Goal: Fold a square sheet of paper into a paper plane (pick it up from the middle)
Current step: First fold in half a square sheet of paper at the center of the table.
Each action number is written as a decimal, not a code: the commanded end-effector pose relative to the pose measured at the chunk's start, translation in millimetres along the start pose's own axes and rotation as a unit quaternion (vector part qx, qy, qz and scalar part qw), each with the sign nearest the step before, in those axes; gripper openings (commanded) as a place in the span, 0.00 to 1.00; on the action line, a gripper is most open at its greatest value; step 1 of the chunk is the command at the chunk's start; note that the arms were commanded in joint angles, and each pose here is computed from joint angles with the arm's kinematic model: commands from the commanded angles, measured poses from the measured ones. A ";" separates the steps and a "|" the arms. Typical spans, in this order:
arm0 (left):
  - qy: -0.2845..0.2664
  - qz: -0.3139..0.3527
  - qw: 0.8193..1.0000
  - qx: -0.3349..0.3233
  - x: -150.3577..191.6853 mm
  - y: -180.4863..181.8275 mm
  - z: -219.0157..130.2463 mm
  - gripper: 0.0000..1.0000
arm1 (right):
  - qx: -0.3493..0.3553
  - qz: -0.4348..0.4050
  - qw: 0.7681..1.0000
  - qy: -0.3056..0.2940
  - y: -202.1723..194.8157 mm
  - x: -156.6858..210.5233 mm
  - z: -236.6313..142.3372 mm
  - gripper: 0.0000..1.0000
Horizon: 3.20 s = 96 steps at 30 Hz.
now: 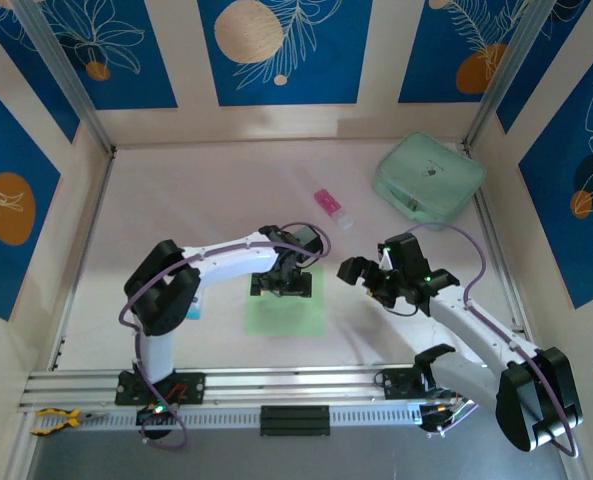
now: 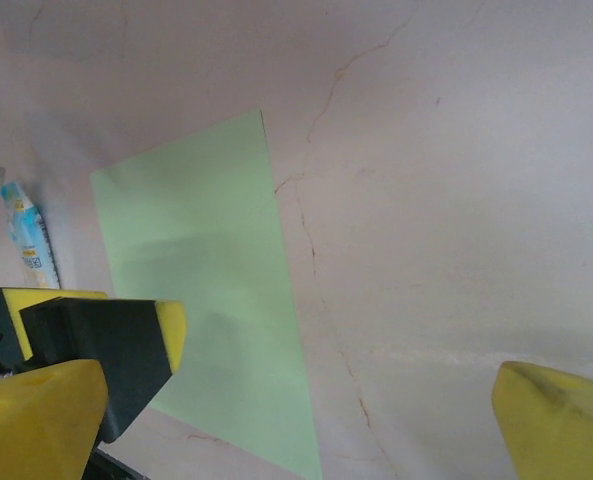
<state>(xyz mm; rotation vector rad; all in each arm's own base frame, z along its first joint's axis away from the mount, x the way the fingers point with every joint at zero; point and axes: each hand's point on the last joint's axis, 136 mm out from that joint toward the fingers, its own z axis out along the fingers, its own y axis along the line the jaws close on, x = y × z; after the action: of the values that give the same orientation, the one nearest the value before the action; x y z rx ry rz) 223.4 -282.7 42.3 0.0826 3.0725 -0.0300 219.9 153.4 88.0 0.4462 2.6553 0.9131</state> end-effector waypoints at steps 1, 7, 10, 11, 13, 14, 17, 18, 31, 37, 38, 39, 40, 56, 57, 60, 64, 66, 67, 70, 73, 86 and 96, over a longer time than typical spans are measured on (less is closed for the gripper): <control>0.013 -0.008 1.000 -0.019 4.6 4.0 7.6 0.96 | -0.015 -0.007 1.000 0.017 1.9 7.4 -0.7 0.99; 0.017 0.041 0.999 -0.028 0.8 3.1 9.5 0.96 | -0.065 -0.031 0.996 0.043 19.2 15.5 -0.1 0.99; 0.020 0.047 0.998 -0.021 0.8 1.4 12.3 0.96 | -0.072 -0.035 0.996 0.048 21.7 17.0 0.4 0.99; 0.022 0.044 0.999 -0.013 0.9 -1.3 13.8 0.96 | -0.069 -0.033 0.996 0.048 20.7 16.7 0.7 0.99; 0.022 0.041 0.999 -0.004 0.9 -4.6 14.9 0.96 | -0.065 -0.031 0.996 0.049 19.6 16.5 1.6 0.99; 0.021 0.040 0.999 -0.005 0.8 -4.5 15.4 0.97 | -0.064 -0.030 0.996 0.050 19.8 16.5 1.6 0.99; 0.023 0.036 0.999 -0.012 0.4 -1.1 18.2 0.97 | -0.056 -0.028 0.997 0.054 18.4 16.0 2.1 0.99; 0.024 0.035 0.999 -0.012 0.4 -1.0 19.1 0.97 | -0.053 -0.027 0.997 0.055 18.0 15.7 2.4 0.99; 0.031 0.022 0.999 -0.012 4.3 3.2 40.1 0.96 | -0.045 -0.016 0.997 0.066 14.2 19.3 5.5 0.99; 0.042 0.016 0.999 -0.015 10.1 6.5 52.8 0.96 | -0.037 -0.019 0.997 0.067 12.4 20.4 5.9 0.99; 0.044 0.014 0.999 -0.016 11.1 7.3 54.5 0.96 | -0.038 -0.018 0.997 0.066 12.5 20.0 5.7 0.99; 0.046 0.013 0.999 -0.016 12.9 8.0 56.3 0.96 | -0.037 -0.017 0.997 0.067 11.9 20.3 6.2 0.99; 0.048 0.012 0.999 -0.016 13.7 8.4 57.7 0.96 | -0.037 -0.018 0.997 0.067 12.0 20.5 6.2 0.99; 0.053 0.010 0.998 -0.013 18.2 10.5 63.5 0.95 | -0.021 -0.010 0.998 0.061 6.8 19.1 5.2 0.99; 0.051 0.012 0.999 -0.013 17.9 10.5 63.0 0.95 | -0.016 -0.013 0.998 0.059 5.8 17.8 3.9 0.99; 0.049 0.014 0.999 -0.014 17.2 11.0 60.9 0.95 | -0.006 -0.017 0.998 0.054 3.4 15.2 0.3 0.99; 0.046 0.016 0.999 -0.013 16.1 10.2 58.4 0.94 | -0.019 -0.024 0.999 0.045 8.1 13.7 -3.1 0.99; 0.042 0.016 0.999 -0.013 15.2 10.8 56.8 0.93 | -0.012 -0.024 0.999 0.032 6.6 10.8 -6.6 0.99; 0.039 0.018 0.999 -0.012 14.4 10.3 55.3 0.92 | -0.010 -0.023 0.999 0.022 5.5 8.8 -8.9 0.99; 0.035 0.030 0.999 0.013 13.3 2.2 51.5 0.84 | -0.023 -0.016 1.000 0.003 11.2 6.3 -17.5 0.99; 0.023 0.033 0.998 0.042 11.9 -5.8 46.5 0.78 | -0.060 -0.032 0.998 -0.016 23.5 6.0 -25.0 0.99; -0.058 0.023 0.995 0.077 -4.5 -4.1 16.7 0.47 | -0.013 0.031 0.995 -0.093 -6.5 -6.0 -40.0 0.99; -0.163 0.026 0.971 0.175 -18.5 -12.2 -27.7 0.43 | -0.074 -0.032 0.990 -0.117 7.4 -8.1 -58.1 0.99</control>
<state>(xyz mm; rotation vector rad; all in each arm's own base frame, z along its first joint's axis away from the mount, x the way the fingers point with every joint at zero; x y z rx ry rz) 227.5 -281.5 51.9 0.1557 2.8117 -0.4110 208.9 127.1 137.3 0.4248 2.3600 0.9794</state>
